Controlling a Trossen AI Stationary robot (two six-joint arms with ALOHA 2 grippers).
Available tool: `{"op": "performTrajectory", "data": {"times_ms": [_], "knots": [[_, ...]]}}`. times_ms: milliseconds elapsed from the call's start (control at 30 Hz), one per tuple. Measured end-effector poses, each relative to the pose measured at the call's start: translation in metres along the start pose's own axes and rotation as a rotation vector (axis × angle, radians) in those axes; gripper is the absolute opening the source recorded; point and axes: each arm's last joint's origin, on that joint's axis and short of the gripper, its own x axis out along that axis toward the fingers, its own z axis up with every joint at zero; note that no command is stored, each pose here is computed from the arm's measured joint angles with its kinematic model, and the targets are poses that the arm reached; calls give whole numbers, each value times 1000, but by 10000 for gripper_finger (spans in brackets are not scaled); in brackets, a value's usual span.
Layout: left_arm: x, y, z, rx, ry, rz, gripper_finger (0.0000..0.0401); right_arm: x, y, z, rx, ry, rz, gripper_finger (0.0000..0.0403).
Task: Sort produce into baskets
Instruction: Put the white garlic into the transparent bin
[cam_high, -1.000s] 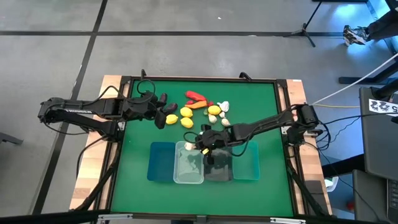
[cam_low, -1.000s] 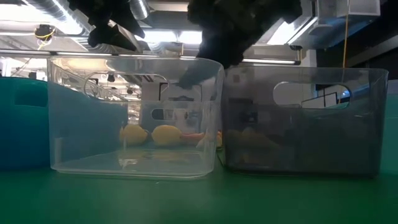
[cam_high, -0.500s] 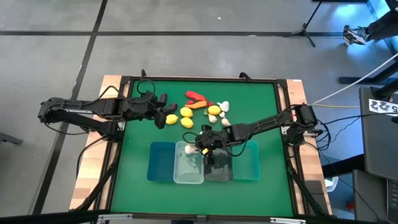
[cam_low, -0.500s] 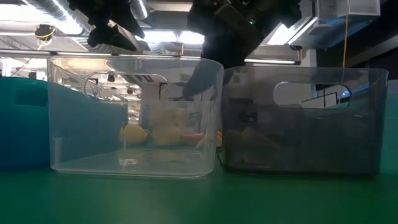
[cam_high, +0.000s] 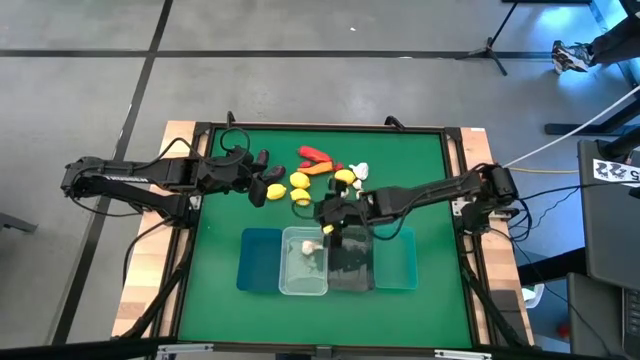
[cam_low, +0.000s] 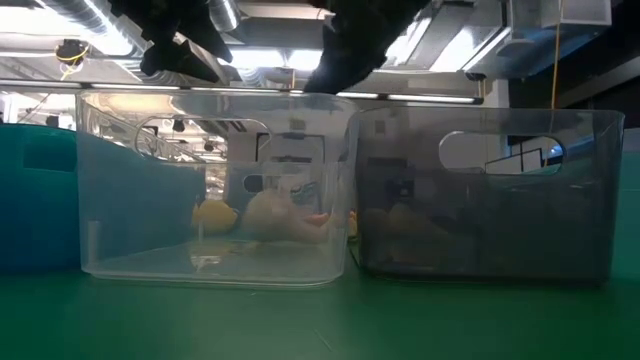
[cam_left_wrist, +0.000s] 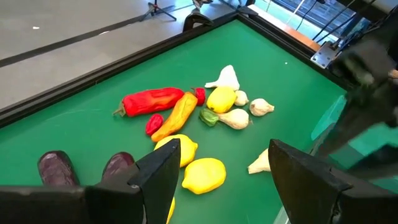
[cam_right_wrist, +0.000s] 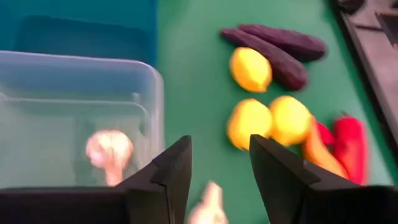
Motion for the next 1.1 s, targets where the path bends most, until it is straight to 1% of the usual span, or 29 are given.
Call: {"op": "performTrajectory", "data": {"times_ms": [67, 167, 333, 433, 500, 600, 767, 833, 933, 1000, 1100], "knots": [[0, 0, 0, 0, 0, 0, 237, -9, -12, 5, 10, 35, 0, 163], [0, 0, 0, 1, 0, 0, 237, -16, -31, 4, 20, 114, -21, 163], [0, 0, 0, 20, 4, 3, 237, -21, -61, -15, 61, 287, -38, 163], [0, 1, -1, 24, 10, 7, 237, -25, -73, -27, 88, 344, 3, 163], [0, 1, -1, 26, 16, 10, 237, -32, -78, -38, 86, 350, 32, 163], [0, 1, -2, 30, 22, 14, 237, -47, -84, -58, 117, 319, 30, 163], [0, 2, -2, 31, 21, 15, 237, -58, -88, -101, 279, 206, -18, 163], [0, 2, -2, 32, 19, 16, 237, -53, -85, -116, 314, 174, -45, 163], [0, 2, -2, 41, 18, 18, 237, -43, -81, -134, 313, 176, -76, 163], [0, 1, -2, 40, 16, 17, 237, -35, -82, -140, 323, 182, -97, 163], [0, 2, -1, 39, 11, 22, 237, -26, -88, -149, 368, 232, -115, 172]]}}
